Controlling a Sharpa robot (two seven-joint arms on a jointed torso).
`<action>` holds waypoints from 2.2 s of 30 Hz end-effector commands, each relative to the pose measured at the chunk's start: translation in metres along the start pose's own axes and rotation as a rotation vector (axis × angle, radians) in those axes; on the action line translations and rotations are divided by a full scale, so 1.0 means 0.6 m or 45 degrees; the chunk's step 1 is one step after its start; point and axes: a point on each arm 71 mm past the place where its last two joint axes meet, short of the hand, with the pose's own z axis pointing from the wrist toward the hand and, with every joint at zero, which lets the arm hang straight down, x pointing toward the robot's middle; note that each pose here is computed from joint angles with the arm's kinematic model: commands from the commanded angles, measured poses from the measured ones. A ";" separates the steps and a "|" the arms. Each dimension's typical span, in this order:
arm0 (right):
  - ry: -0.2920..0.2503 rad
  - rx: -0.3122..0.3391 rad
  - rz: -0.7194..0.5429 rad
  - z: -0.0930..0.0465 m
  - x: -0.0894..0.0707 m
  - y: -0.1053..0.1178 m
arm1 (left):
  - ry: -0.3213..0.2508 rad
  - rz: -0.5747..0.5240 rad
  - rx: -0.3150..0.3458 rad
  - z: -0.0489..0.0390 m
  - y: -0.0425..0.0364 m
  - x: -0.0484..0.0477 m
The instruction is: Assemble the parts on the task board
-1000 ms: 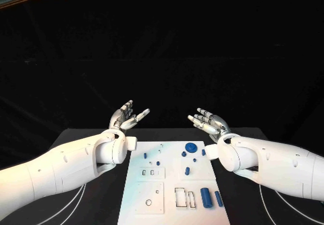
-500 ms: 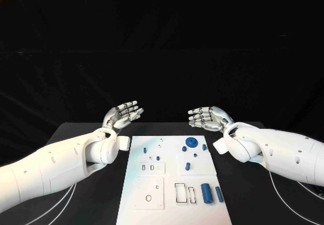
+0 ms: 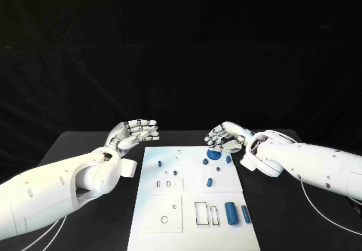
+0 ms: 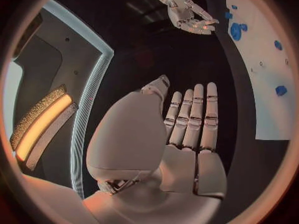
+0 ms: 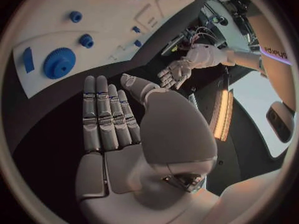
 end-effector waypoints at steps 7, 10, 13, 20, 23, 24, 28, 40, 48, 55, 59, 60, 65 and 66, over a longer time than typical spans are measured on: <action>0.109 -0.018 -0.492 -0.002 0.015 0.007 | 0.126 -0.060 0.013 -0.020 -0.015 0.024; 0.105 -0.009 -0.550 -0.002 0.017 0.009 | 0.133 -0.075 0.012 -0.023 -0.016 0.027; 0.106 0.005 -0.585 -0.003 0.019 0.009 | 0.134 -0.087 0.010 -0.026 -0.018 0.028; 0.118 0.028 -0.619 -0.008 0.023 0.012 | 0.128 -0.105 0.004 -0.032 -0.021 0.027; 0.126 0.029 -0.622 -0.009 0.026 0.015 | 0.124 -0.109 0.000 -0.033 -0.021 0.025; 0.128 0.028 -0.623 -0.009 0.027 0.016 | 0.122 -0.109 -0.001 -0.033 -0.021 0.025; 0.142 0.025 -0.625 -0.009 0.029 0.018 | 0.120 -0.111 -0.005 -0.034 -0.020 0.022; 0.162 0.033 -0.626 -0.004 0.032 0.018 | 0.108 -0.109 -0.020 -0.032 -0.018 0.012; 0.174 0.041 -0.620 0.000 0.036 0.016 | 0.124 -0.119 -0.024 -0.033 -0.017 0.014; 0.161 0.037 -0.591 0.002 0.038 0.018 | 0.132 -0.125 -0.026 -0.032 -0.017 0.014; 0.159 0.041 -0.586 0.004 0.038 0.018 | 0.133 -0.125 -0.027 -0.032 -0.017 0.013; 0.157 0.041 -0.587 0.004 0.038 0.019 | 0.134 -0.126 -0.027 -0.032 -0.017 0.013; 0.124 0.036 -0.594 0.005 0.037 0.021 | 0.137 -0.127 -0.029 -0.032 -0.017 0.013; 0.110 0.031 -0.594 0.005 0.036 0.022 | 0.137 -0.127 -0.029 -0.032 -0.017 0.013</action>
